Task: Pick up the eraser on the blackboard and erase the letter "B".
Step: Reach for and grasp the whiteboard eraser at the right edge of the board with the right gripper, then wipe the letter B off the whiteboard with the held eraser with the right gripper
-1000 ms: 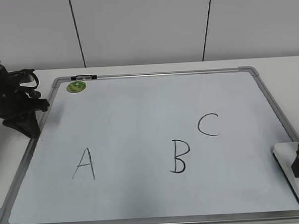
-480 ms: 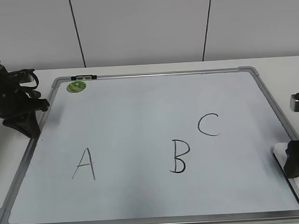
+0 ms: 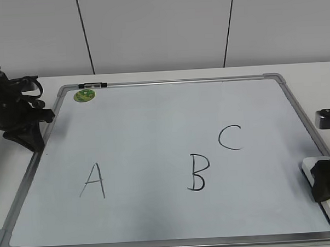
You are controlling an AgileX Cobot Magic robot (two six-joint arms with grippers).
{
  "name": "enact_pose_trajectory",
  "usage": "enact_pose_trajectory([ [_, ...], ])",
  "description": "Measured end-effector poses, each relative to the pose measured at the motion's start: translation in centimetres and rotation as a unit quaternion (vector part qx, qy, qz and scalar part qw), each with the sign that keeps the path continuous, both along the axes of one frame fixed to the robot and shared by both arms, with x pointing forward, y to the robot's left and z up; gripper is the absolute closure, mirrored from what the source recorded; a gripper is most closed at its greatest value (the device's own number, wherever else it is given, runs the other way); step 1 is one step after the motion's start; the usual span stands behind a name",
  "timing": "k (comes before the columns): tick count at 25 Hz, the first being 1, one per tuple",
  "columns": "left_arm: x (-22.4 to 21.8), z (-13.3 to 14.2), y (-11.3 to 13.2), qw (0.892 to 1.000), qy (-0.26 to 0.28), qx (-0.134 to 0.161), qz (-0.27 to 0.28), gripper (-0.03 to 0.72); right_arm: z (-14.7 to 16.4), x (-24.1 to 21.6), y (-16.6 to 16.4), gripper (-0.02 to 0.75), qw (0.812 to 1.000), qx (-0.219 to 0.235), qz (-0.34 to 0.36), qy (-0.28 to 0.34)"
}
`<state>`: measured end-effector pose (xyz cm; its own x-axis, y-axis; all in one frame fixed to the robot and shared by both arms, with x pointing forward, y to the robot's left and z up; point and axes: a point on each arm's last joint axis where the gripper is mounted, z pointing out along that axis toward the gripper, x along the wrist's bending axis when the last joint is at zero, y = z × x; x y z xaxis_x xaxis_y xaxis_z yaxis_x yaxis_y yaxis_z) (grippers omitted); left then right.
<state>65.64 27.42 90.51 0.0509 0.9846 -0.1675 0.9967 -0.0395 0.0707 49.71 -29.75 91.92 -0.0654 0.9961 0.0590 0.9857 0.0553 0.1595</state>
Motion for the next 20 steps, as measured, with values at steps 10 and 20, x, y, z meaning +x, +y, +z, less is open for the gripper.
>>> enact_pose_trajectory([
  [10,0.1,0.0,0.0,1.000,-0.002,0.000,0.000,0.654,1.3,0.9,0.1,0.206,1.000,0.007,0.005,0.027],
  [20,0.1,0.0,0.0,1.000,-0.003,0.000,0.000,0.655,4.7,2.7,1.0,0.206,0.998,0.031,0.021,0.044],
])
